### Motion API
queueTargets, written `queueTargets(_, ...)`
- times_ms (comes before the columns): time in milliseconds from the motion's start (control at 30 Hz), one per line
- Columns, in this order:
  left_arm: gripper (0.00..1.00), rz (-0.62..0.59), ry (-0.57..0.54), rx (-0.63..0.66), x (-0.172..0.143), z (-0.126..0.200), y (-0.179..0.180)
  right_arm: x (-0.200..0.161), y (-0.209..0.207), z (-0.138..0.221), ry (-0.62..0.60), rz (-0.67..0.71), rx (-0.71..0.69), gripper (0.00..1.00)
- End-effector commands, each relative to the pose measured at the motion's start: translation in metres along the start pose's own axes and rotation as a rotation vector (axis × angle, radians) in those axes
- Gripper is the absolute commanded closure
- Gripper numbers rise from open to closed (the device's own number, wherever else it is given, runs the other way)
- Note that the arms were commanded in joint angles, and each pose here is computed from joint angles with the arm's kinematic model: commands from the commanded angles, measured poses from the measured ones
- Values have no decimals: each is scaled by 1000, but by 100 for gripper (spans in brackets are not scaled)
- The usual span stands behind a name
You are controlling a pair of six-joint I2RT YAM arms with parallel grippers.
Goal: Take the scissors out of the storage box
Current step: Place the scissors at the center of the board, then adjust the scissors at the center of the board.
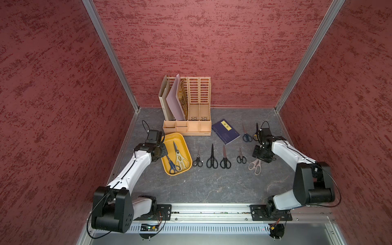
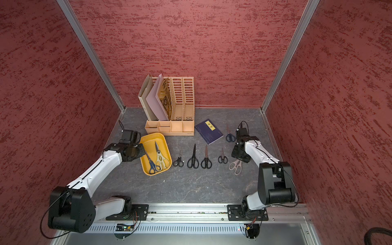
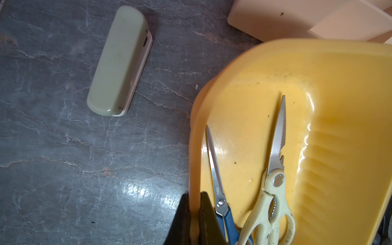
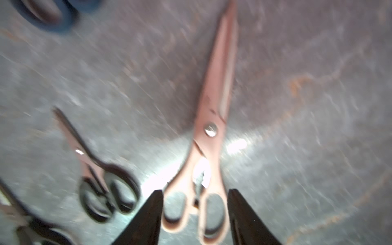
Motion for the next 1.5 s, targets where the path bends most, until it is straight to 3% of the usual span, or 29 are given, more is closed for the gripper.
queueTargets(0, 100, -16, -36, 17, 8, 5, 1, 14, 7, -15, 32, -11, 66, 42)
queueTargets(233, 100, -21, -27, 41, 7, 1, 3, 26, -22, -22, 5, -95, 50, 28)
queueTargets(400, 100, -22, -17, 63, 6, -1, 5, 38, -38, -19, -33, -106, 66, 24)
queueTargets(667, 100, -33, -24, 64, 6, -3, 5, 58, -22, -43, -11, -39, 201, 25)
queueTargets(1100, 100, -41, -41, 61, 7, -2, 5, 61, 1, -45, 21, -40, 364, 31)
queueTargets(1300, 100, -42, -43, 60, 7, 0, 5, 55, -4, -42, -2, -40, 270, 32)
queueTargets(1467, 100, -43, -47, 48, 7, 3, 4, 55, -10, 0, -104, -1, 166, 33)
Point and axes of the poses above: each gripper's point midway between its finger pads, its own z axis back along the fingers, its own y axis along the line the jaws close on, x = y × z, the point moved 8 cm from there along z, back along the fingers, and after that the axes turned 2 degrees about -z, right-handed, at the moved point
